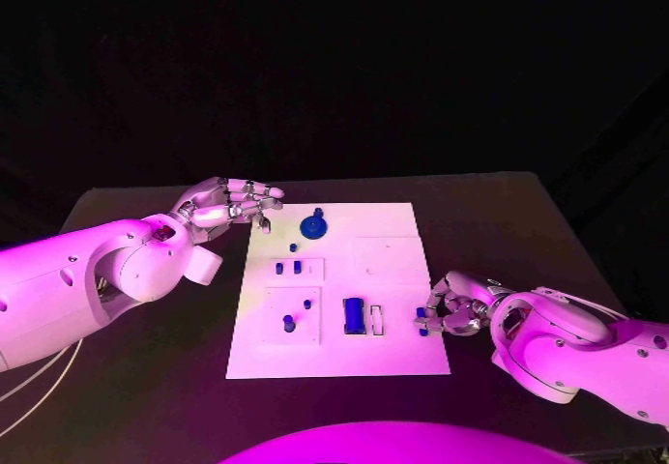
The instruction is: Assemble the parts on the task board
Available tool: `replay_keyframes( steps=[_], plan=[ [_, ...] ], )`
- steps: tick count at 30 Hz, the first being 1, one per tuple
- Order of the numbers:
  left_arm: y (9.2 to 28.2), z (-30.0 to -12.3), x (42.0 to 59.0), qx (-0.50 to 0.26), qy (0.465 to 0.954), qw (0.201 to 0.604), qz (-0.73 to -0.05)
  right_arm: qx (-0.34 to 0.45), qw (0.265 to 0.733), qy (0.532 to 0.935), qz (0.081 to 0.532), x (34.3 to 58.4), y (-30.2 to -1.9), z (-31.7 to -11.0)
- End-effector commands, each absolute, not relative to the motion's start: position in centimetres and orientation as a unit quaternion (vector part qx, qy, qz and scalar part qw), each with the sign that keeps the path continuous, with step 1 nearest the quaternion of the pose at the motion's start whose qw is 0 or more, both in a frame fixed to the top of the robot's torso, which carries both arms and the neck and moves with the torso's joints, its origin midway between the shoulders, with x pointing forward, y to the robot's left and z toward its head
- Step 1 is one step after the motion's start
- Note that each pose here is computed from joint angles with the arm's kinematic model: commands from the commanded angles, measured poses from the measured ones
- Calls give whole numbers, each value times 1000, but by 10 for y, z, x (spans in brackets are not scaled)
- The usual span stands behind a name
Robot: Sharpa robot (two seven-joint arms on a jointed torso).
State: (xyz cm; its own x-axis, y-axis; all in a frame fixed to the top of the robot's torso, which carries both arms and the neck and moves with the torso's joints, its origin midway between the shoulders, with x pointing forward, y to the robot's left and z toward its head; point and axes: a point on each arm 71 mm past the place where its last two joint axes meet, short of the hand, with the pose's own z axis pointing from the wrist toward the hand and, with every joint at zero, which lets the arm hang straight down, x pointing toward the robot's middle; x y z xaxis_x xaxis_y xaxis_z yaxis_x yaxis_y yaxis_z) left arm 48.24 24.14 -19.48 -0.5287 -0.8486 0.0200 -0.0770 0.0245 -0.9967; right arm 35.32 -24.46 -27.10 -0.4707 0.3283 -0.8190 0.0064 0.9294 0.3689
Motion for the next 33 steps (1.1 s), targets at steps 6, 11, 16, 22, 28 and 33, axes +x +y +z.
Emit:
replay_keyframes(
  steps=[6, 11, 16, 22, 28, 33],
  plan=[
    [240, -195, 481, -360, 638, 316, -603, 72, 490, 856, 151, 350, -237, -281],
    [240, -195, 481, -360, 638, 316, -602, 41, 496, 856, 138, 351, -233, -285],
    [241, -195, 481, -361, 639, 316, -602, 5, 504, 855, 122, 352, -230, -286],
    [241, -195, 481, -360, 639, 315, -602, -13, 510, 852, 117, 351, -225, -286],
    [241, -195, 481, -361, 639, 316, -602, -7, 521, 844, 126, 351, -220, -283],
    [241, -195, 481, -361, 639, 316, -602, 18, 528, 836, 149, 349, -216, -279]
  ],
)
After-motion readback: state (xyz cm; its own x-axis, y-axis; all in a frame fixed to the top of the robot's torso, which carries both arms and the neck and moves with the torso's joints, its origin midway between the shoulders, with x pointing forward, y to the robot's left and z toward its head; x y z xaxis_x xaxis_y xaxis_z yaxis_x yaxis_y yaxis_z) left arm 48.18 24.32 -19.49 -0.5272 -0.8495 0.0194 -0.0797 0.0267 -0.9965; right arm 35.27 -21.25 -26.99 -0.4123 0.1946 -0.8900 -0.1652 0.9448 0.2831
